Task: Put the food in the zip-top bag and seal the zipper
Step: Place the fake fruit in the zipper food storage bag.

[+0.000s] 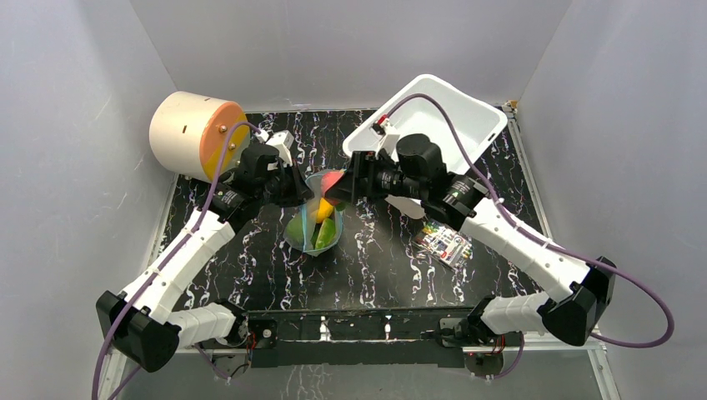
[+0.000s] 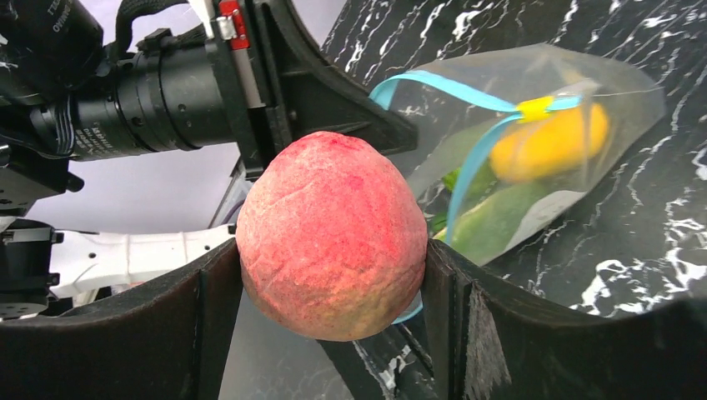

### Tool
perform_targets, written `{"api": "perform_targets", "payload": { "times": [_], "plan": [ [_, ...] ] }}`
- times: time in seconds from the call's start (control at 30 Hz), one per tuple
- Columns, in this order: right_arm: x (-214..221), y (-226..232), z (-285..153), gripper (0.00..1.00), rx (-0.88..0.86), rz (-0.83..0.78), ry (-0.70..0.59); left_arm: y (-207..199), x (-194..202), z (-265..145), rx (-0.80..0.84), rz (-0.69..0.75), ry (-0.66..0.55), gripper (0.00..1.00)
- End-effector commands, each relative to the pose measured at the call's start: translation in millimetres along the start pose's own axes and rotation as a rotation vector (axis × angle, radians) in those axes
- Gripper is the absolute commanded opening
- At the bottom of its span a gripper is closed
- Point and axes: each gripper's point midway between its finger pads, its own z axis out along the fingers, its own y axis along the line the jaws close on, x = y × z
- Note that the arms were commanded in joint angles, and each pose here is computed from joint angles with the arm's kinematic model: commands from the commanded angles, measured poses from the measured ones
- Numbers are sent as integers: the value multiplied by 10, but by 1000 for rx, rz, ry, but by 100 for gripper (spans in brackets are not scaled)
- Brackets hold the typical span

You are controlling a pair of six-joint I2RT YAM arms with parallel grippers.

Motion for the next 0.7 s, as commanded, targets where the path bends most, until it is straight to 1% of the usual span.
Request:
{"api": "perform_targets", "payload": {
  "times": [0.0,0.07,0.23,0.53,0.67],
  "plan": [
    [-97,295,114,33,-74,37,-58,-195,-151,-94,70,-9,-38,0],
    [-40,322,172,34,-70,46,-46,-213,-153,-104,78,-10,-38,0],
    [147,137,341,37,18,70,0,-276,-151,-139,104,-22,-28,0],
    [297,-460,386,41,285,12,30,-285,-139,-221,111,-26,-35,0],
    [364,-587,386,45,336,2,46,-313,-141,-210,126,-37,-33,0]
  ]
}}
